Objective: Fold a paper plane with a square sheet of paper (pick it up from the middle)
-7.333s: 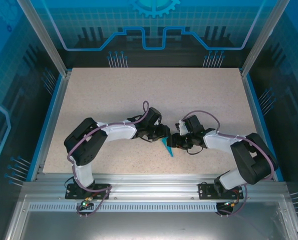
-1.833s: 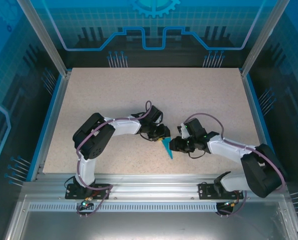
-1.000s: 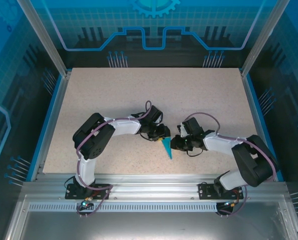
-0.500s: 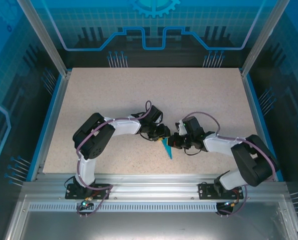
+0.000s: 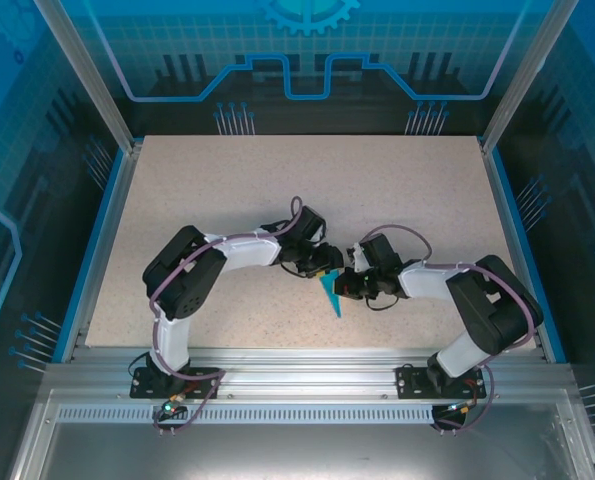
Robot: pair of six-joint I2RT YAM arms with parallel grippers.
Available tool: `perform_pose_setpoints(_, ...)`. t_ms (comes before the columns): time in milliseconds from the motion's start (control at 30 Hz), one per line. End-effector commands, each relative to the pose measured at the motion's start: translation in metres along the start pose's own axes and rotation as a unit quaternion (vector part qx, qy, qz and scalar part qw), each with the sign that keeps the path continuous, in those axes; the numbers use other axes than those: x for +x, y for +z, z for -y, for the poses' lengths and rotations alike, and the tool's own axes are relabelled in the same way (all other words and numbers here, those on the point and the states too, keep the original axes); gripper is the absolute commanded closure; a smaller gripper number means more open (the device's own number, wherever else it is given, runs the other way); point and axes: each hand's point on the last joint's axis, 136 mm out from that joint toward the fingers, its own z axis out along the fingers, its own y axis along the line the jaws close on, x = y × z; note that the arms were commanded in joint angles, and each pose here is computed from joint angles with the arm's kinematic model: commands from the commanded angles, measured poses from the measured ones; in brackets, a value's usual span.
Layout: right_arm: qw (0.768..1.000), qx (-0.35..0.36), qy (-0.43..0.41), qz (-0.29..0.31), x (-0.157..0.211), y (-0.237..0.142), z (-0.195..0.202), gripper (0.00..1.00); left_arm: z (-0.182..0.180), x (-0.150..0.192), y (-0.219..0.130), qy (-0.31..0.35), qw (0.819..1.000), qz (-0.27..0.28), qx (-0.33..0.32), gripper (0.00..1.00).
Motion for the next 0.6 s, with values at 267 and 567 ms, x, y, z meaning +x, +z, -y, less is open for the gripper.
perform_pose_setpoints(267, 0.991, 0.111, 0.033, -0.059, 0.036, 0.007, 0.058, 1.00, 0.010, -0.014, -0.044, 0.045, 0.998, 0.045, 0.014, 0.50)
perform_pose_setpoints(567, 0.991, 0.115, 0.032, -0.065, 0.037, 0.007, 0.059, 1.00, 0.000, -0.017, -0.020, 0.046, 0.998, 0.035, 0.025, 0.52)
